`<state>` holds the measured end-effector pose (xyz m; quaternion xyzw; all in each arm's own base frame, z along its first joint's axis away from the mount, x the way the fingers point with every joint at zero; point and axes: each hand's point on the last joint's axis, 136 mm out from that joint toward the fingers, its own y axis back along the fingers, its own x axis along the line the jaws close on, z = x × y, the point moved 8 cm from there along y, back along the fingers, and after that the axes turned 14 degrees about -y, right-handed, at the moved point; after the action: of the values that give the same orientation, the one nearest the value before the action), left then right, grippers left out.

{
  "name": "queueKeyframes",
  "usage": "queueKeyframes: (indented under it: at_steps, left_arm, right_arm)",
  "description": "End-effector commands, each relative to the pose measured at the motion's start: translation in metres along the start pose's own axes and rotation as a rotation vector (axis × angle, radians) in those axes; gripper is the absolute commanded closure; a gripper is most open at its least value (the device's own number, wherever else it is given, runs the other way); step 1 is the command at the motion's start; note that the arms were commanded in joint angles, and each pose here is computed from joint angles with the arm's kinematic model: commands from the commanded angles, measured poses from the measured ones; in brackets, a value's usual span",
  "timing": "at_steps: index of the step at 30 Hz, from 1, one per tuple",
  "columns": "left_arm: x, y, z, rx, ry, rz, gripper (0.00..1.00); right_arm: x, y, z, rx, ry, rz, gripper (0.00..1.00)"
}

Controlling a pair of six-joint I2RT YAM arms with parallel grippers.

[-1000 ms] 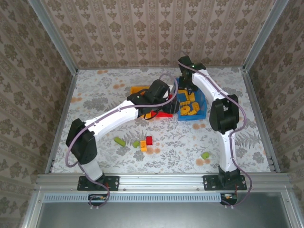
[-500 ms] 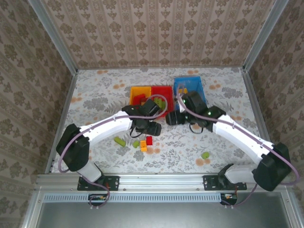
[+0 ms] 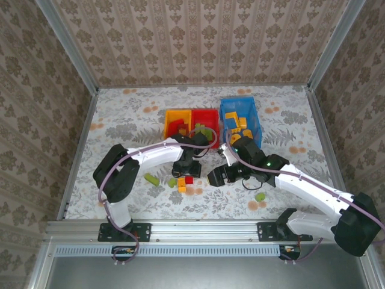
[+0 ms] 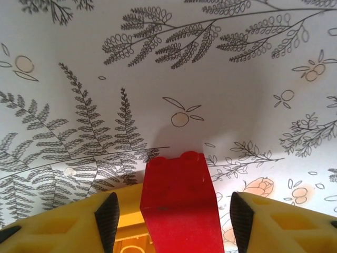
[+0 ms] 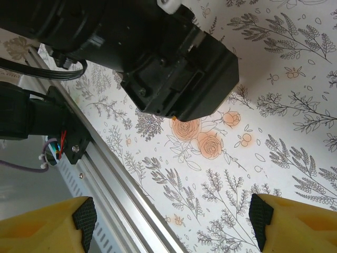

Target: Sort the legos into containers by color

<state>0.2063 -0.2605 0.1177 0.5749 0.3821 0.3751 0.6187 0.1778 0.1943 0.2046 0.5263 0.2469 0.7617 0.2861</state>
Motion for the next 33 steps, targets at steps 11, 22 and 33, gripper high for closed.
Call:
queueKeyframes:
  at_steps: [11, 22, 33]
  left_arm:
    - [-0.001, 0.026, 0.018, -0.088, 0.023, 0.054, 0.72]
    - [0.072, 0.105, 0.068, -0.300, 0.134, 0.072, 0.72]
    - [0.095, 0.088, 0.122, -0.302, 0.115, 0.078, 0.70]
  right_arm:
    - [0.005, 0.007, 0.000, -0.017, 0.027, 0.001, 0.23]
    - [0.026, 0.033, 0.054, -0.393, 0.123, -0.082, 0.22]
    - [0.039, 0.013, 0.088, -0.405, 0.088, -0.085, 0.23]
